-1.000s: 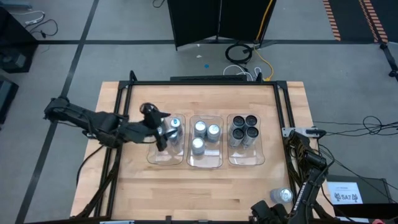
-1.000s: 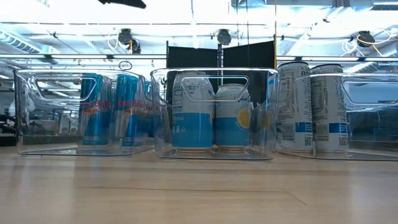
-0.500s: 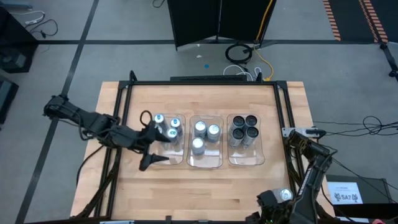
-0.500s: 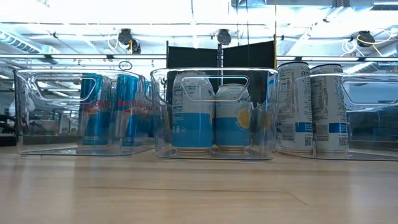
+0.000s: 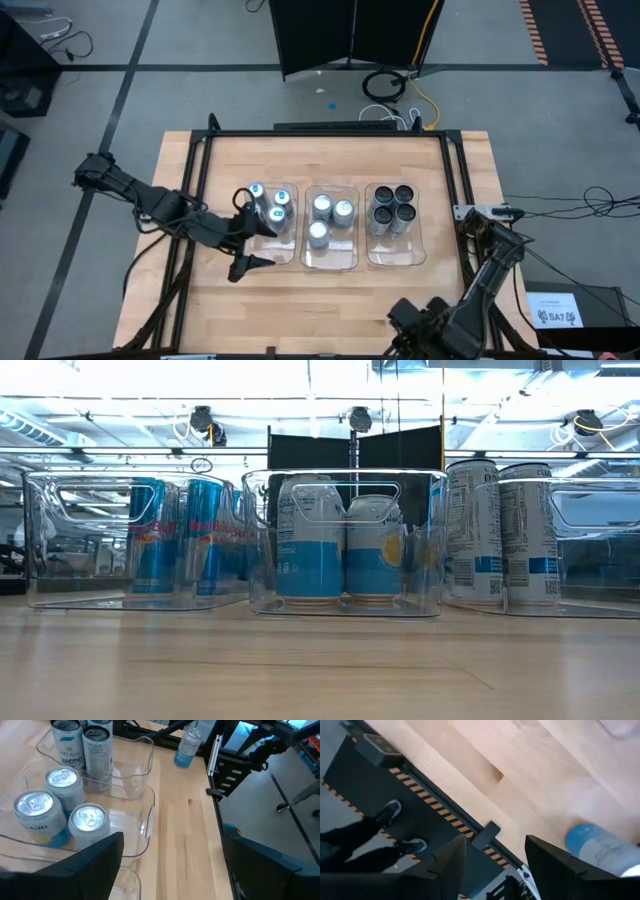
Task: Sort soda cans
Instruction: Put the blue-white soda can into the middle transparent bin
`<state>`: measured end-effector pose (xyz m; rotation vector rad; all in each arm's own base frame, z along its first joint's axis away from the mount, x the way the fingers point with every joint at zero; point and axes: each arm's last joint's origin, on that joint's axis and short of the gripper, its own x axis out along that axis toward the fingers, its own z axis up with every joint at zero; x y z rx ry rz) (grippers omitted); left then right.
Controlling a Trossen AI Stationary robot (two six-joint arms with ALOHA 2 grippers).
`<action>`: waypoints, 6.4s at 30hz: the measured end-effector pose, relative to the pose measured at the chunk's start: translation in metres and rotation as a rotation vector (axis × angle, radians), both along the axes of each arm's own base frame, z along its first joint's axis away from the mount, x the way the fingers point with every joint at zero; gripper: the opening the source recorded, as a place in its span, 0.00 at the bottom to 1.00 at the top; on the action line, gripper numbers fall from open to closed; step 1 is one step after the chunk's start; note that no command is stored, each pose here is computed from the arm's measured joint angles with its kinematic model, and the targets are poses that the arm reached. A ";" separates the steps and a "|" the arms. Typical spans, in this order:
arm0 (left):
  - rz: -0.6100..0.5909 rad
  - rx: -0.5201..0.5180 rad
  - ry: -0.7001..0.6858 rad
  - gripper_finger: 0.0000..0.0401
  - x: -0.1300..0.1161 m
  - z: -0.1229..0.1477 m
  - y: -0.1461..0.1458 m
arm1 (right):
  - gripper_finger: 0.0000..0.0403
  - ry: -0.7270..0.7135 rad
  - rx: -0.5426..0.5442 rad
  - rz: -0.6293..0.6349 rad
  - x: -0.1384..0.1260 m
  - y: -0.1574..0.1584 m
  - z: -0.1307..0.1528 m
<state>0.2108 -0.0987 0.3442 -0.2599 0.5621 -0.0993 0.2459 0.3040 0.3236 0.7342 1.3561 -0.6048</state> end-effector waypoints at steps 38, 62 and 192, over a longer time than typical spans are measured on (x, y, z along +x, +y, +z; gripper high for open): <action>0.008 -0.044 0.007 0.87 -0.002 0.000 -0.005 | 0.95 0.073 0.027 0.304 -0.076 0.047 -0.001; 0.062 -0.035 -0.048 0.87 0.001 0.003 -0.006 | 0.95 -0.012 -0.096 0.728 -0.141 0.048 0.001; 0.067 0.025 -0.084 0.87 0.003 0.005 -0.005 | 0.71 -0.208 -0.348 0.636 0.103 -0.186 0.051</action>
